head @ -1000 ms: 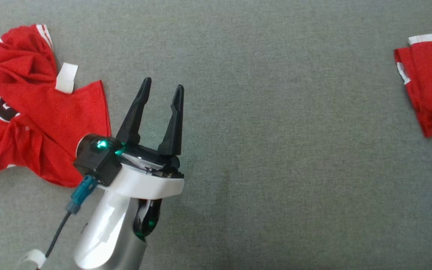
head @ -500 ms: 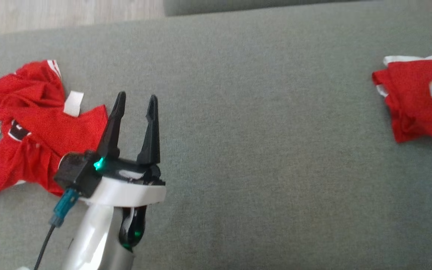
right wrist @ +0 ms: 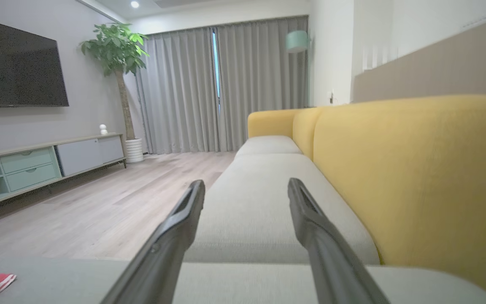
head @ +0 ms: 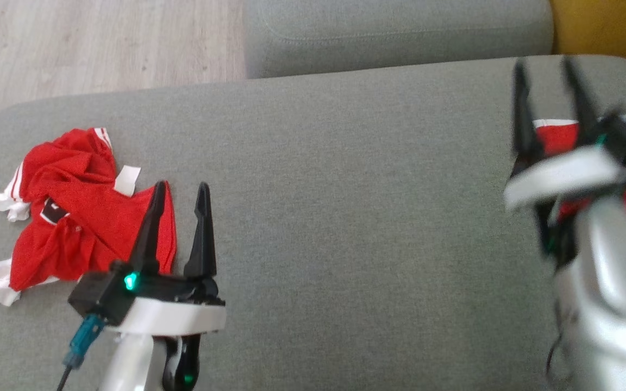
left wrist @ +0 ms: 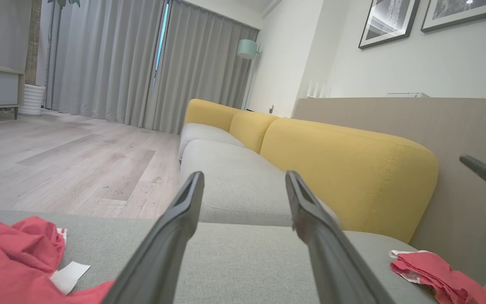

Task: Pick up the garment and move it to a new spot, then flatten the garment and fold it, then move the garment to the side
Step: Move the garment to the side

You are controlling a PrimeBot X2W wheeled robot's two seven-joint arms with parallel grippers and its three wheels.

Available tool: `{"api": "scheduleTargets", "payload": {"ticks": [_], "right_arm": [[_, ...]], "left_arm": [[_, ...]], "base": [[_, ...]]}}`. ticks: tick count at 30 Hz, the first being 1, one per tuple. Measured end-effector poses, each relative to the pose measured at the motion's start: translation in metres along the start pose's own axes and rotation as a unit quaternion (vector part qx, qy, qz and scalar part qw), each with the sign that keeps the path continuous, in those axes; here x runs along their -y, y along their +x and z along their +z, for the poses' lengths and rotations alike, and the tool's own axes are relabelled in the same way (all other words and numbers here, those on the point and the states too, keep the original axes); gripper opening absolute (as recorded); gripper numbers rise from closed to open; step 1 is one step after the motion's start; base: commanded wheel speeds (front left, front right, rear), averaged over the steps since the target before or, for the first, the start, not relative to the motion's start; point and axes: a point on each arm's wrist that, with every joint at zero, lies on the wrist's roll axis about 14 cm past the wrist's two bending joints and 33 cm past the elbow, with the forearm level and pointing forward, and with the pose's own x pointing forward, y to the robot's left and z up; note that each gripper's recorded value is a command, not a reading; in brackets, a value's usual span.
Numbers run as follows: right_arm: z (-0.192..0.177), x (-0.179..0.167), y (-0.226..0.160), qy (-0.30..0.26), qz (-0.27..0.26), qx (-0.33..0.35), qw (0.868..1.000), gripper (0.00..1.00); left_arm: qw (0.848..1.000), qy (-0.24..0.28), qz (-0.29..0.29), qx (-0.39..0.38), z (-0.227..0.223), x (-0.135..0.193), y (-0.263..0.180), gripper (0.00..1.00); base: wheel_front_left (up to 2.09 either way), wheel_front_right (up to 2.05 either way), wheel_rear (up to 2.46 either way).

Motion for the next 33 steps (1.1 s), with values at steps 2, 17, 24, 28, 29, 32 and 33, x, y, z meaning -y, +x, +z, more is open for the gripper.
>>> {"api": "scheduleTargets", "payload": {"ticks": [2,17,24,28,29,32,33], "right_arm": [[-0.020,-0.006,-0.021,0.013,-0.007,-0.016,1.000,1.00],[-0.097,-0.001,-0.121,0.044,-0.053,-0.111,0.991,1.00],[-0.090,-0.001,-0.119,0.042,-0.053,-0.099,0.993,1.00],[-0.087,-0.001,-0.119,0.041,-0.052,-0.097,0.993,1.00],[-0.087,-0.001,-0.119,0.041,-0.052,-0.096,0.993,1.00],[-0.087,-0.002,-0.119,0.041,-0.051,-0.095,0.993,1.00],[-0.087,-0.002,-0.119,0.041,-0.051,-0.095,0.993,1.00]], "left_arm": [[1.000,0.000,0.003,-0.004,-0.002,0.000,-0.005,1.00],[0.999,-0.007,0.018,-0.039,-0.024,-0.007,-0.020,1.00],[0.999,-0.006,0.022,-0.036,-0.022,-0.009,-0.023,1.00],[0.999,-0.005,0.020,-0.028,-0.017,-0.008,-0.022,1.00],[0.999,-0.005,0.020,-0.027,-0.016,-0.008,-0.022,1.00],[0.999,-0.005,0.021,-0.026,-0.015,-0.008,-0.022,1.00],[0.999,-0.005,0.021,-0.025,-0.015,-0.008,-0.022,1.00]], "base": [[0.00,0.00,0.00],[0.00,0.00,0.00],[0.00,0.00,0.00],[0.00,0.00,0.00],[0.00,0.00,0.00],[0.00,0.00,0.00],[0.00,0.00,0.00]]}}
